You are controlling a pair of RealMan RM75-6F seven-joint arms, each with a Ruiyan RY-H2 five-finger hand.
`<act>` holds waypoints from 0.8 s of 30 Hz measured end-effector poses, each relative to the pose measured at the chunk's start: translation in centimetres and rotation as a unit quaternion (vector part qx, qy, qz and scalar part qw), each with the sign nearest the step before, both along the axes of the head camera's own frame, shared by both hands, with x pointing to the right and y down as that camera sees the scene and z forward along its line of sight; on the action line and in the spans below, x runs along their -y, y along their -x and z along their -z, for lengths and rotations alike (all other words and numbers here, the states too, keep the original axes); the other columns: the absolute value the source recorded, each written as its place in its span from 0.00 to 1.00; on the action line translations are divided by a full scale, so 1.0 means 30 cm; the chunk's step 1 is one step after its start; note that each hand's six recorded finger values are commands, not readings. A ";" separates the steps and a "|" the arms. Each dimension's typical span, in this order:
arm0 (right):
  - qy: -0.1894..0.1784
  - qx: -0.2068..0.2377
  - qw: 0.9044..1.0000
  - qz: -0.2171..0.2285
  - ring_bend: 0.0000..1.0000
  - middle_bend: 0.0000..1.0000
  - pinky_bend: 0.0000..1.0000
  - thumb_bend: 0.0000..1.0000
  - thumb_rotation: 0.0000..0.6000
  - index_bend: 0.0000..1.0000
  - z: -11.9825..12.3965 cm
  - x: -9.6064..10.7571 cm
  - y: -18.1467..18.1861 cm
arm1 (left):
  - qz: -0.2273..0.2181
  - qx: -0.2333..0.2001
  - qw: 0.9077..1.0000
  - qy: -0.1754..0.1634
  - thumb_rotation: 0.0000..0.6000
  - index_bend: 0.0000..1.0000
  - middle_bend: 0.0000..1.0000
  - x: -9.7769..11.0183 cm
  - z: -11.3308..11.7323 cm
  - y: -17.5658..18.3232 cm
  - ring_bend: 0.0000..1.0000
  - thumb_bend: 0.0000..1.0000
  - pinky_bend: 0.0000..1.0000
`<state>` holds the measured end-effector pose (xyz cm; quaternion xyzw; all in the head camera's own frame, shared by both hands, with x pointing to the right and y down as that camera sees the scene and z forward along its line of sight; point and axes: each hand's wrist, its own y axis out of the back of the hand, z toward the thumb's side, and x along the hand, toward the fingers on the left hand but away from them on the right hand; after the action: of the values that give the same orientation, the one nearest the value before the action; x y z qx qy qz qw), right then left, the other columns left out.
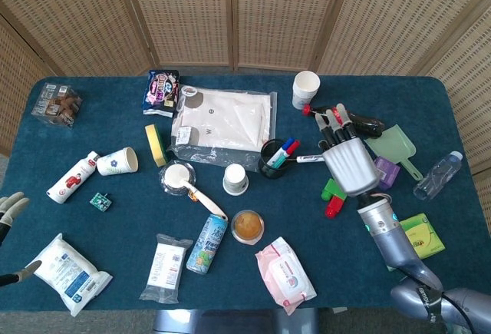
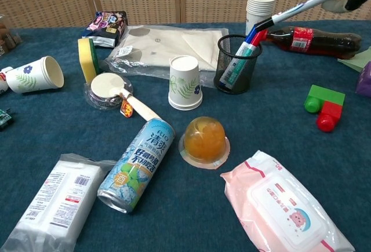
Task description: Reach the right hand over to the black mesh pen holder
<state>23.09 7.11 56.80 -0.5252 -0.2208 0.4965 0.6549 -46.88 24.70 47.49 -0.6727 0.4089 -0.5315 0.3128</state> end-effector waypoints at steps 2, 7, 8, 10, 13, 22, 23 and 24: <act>-0.005 -0.009 1.000 0.013 0.00 0.07 0.08 0.41 1.00 0.59 0.001 0.006 0.039 | 0.000 -0.001 1.000 0.001 1.00 0.00 0.00 0.001 -0.001 0.001 0.00 0.04 0.00; -0.012 -0.014 0.999 0.037 0.00 0.07 0.08 0.41 1.00 0.59 0.001 0.007 0.151 | -0.002 -0.001 1.000 0.004 1.00 0.00 0.00 0.004 -0.006 0.000 0.00 0.04 0.00; -0.013 -0.014 0.999 0.040 0.00 0.07 0.08 0.41 1.00 0.59 0.000 0.006 0.170 | -0.003 -0.001 1.000 0.005 1.00 0.00 0.00 0.004 -0.006 -0.001 0.00 0.04 0.00; -0.015 -0.016 0.999 0.046 0.00 0.07 0.08 0.41 1.00 0.59 -0.004 0.005 0.206 | -0.004 -0.001 1.000 0.004 1.00 0.00 0.00 0.003 -0.006 -0.001 0.00 0.04 0.00; -0.021 -0.028 0.998 0.055 0.00 0.07 0.08 0.41 1.00 0.59 -0.012 0.007 0.245 | -0.003 -0.003 1.000 0.004 1.00 0.00 0.00 0.001 -0.003 0.000 0.00 0.04 0.00; -0.039 -0.084 0.993 0.067 0.00 0.07 0.09 0.44 1.00 0.60 -0.050 0.044 0.284 | 0.000 -0.009 1.000 0.003 1.00 0.00 0.00 0.002 0.004 0.011 0.00 0.04 0.00; -0.041 -0.090 0.993 0.068 0.00 0.07 0.09 0.44 1.00 0.60 -0.054 0.046 0.282 | 0.000 -0.010 1.000 0.003 1.00 0.00 0.00 0.002 0.004 0.012 0.00 0.04 0.00; -0.042 -0.096 0.992 0.068 0.00 0.07 0.09 0.44 1.00 0.61 -0.059 0.049 0.279 | 0.000 -0.010 1.000 0.003 1.00 0.00 0.00 0.002 0.005 0.012 0.00 0.04 0.00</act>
<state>14.73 5.64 58.57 -0.4612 -0.1407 0.4891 0.7268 -47.25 24.65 47.33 -0.6792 0.4101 -0.5258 0.3067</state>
